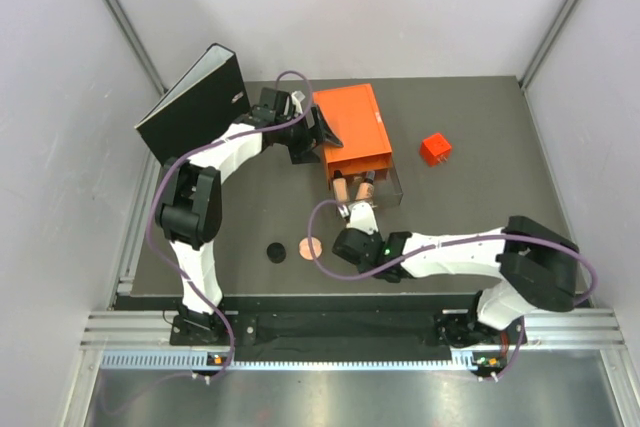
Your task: Organize the makeup
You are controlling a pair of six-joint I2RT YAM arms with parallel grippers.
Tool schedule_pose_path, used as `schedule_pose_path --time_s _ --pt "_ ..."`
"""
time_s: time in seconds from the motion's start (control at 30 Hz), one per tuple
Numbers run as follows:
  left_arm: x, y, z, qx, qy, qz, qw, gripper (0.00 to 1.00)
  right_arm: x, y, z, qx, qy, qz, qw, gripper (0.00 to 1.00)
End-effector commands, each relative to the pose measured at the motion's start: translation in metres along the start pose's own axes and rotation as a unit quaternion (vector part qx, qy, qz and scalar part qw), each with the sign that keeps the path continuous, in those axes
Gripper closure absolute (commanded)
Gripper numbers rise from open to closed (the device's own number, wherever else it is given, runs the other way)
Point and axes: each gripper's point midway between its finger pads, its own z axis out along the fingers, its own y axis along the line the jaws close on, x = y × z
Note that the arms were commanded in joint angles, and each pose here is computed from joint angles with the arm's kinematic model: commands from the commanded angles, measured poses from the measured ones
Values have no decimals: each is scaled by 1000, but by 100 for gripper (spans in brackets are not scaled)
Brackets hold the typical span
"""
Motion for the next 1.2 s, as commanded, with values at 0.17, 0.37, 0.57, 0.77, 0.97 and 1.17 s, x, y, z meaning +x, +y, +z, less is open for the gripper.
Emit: schedule_pose_path --time_s 0.17,0.37,0.57,0.77,0.97,1.17 --pt "28 48 16 -82 43 -15 996 6 -20 -19 -77 -41 -6 12 999 100" --pt "30 48 16 -80 42 -16 996 6 -67 -29 -129 -83 -79 61 992 98" --pt "30 47 13 -80 41 -15 996 6 -111 -59 -157 -51 -161 88 982 97" --pt "32 49 14 -82 41 -20 996 6 -142 -77 -139 2 -168 92 981 97" --pt "28 46 12 -82 36 -14 996 6 -167 -109 -112 53 -174 124 975 96" --pt "29 47 12 -85 37 -19 996 6 -194 -111 -94 48 -179 122 975 96"
